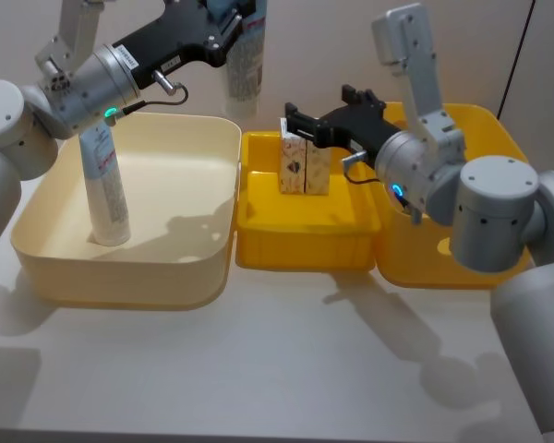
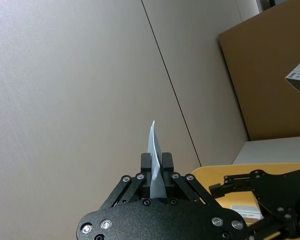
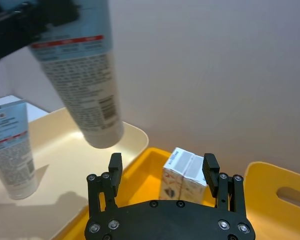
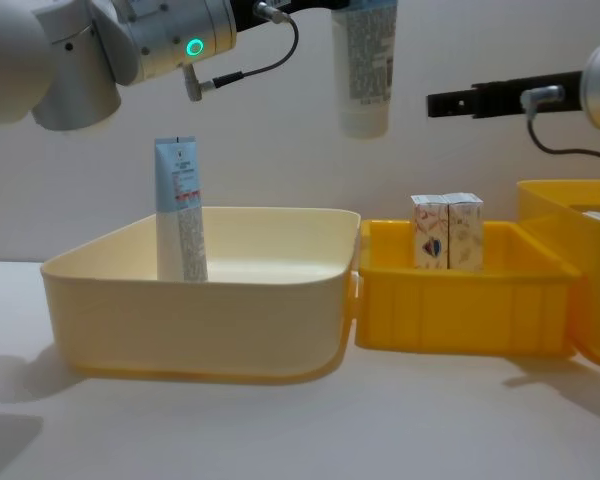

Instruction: Bimanual collaborative sorting of washing and personal care products

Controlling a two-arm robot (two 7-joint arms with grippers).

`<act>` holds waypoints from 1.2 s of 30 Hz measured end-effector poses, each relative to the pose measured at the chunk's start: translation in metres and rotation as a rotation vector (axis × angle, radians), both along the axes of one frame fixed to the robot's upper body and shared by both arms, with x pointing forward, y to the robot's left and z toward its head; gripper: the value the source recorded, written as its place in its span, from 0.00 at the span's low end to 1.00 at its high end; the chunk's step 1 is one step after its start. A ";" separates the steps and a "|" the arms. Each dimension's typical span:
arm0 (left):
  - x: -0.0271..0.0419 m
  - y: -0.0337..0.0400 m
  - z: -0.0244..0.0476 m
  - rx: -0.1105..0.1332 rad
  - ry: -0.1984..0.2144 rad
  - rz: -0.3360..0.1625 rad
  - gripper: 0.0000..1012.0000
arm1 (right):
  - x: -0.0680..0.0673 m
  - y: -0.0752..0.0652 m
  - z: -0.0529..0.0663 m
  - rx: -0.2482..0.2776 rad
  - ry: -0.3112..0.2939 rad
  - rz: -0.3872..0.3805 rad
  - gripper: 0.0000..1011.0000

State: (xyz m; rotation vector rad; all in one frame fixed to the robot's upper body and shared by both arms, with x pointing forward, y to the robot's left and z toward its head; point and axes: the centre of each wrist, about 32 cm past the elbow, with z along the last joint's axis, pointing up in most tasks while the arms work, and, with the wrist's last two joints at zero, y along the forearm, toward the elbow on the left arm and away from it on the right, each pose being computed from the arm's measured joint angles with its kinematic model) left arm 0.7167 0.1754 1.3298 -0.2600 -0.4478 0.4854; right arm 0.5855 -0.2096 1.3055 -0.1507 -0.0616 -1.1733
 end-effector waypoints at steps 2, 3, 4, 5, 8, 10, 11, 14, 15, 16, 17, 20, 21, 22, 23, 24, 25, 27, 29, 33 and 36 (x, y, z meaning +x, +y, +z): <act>0.0000 0.0000 -0.0001 0.000 0.000 0.000 0.13 | 0.002 0.002 0.000 -0.008 -0.007 0.030 0.99; 0.0000 -0.0001 -0.0001 0.000 0.000 0.000 0.13 | 0.003 0.003 0.000 -0.009 -0.009 0.042 0.99; 0.0000 -0.0001 -0.0001 0.000 0.000 0.000 0.12 | 0.004 0.005 0.001 -0.014 -0.015 0.061 0.99; 0.0000 -0.0001 -0.0001 0.000 0.000 0.000 0.13 | 0.005 0.005 0.001 -0.015 -0.019 0.072 0.99; 0.0000 -0.0002 -0.0001 0.000 0.000 0.000 0.13 | 0.007 0.008 0.002 -0.019 -0.027 0.096 0.99; 0.0001 -0.0002 0.0000 0.000 -0.001 0.000 0.12 | 0.008 0.011 0.002 -0.024 -0.033 0.118 0.99; 0.0001 -0.0002 0.0000 0.000 -0.001 0.000 0.13 | 0.010 0.013 0.003 -0.028 -0.038 0.132 0.99; 0.0001 -0.0001 0.0000 0.000 -0.001 0.000 0.12 | 0.012 0.016 0.004 -0.033 -0.046 0.151 0.99; 0.0001 -0.0001 0.0001 0.000 -0.001 0.000 0.13 | 0.013 0.017 0.004 -0.034 -0.049 0.155 0.99; 0.0001 -0.0001 0.0001 0.000 -0.001 0.000 0.12 | 0.014 0.018 0.004 -0.036 -0.050 0.158 0.99; 0.0001 -0.0001 0.0001 0.000 -0.001 0.000 0.13 | 0.014 0.019 0.004 -0.039 -0.053 0.162 0.99; 0.0002 -0.0001 0.0001 0.000 -0.001 0.000 0.12 | 0.016 0.021 0.004 -0.043 -0.059 0.168 0.99; 0.0002 -0.0001 0.0002 0.000 -0.001 0.000 0.12 | 0.017 0.022 0.004 -0.047 -0.063 0.168 0.99; 0.0002 0.0000 0.0002 0.000 -0.001 0.000 0.12 | 0.018 0.023 0.004 -0.049 -0.065 0.169 0.99; 0.0002 -0.0001 0.0002 0.000 -0.001 0.000 0.13 | 0.019 0.024 0.004 -0.051 -0.067 0.169 0.99; 0.0002 -0.0001 0.0002 0.000 -0.001 0.000 0.13 | 0.020 0.026 0.004 -0.053 -0.071 0.168 0.99; 0.0002 -0.0001 0.0002 0.000 -0.001 0.000 0.13 | 0.020 0.027 0.004 -0.055 -0.074 0.167 0.99; 0.0002 -0.0001 0.0002 0.000 -0.001 0.000 0.13 | 0.023 0.030 0.003 -0.058 -0.078 0.167 0.99; 0.0002 0.0000 0.0002 0.000 -0.001 0.000 0.12 | 0.024 0.032 0.003 -0.059 -0.084 0.167 0.99; 0.0002 -0.0001 0.0002 0.000 -0.001 0.000 0.13 | 0.028 0.038 0.002 -0.059 -0.094 0.169 0.99; 0.0002 0.0000 0.0002 0.000 -0.001 0.000 0.12 | 0.032 0.044 0.002 -0.056 -0.108 0.170 0.99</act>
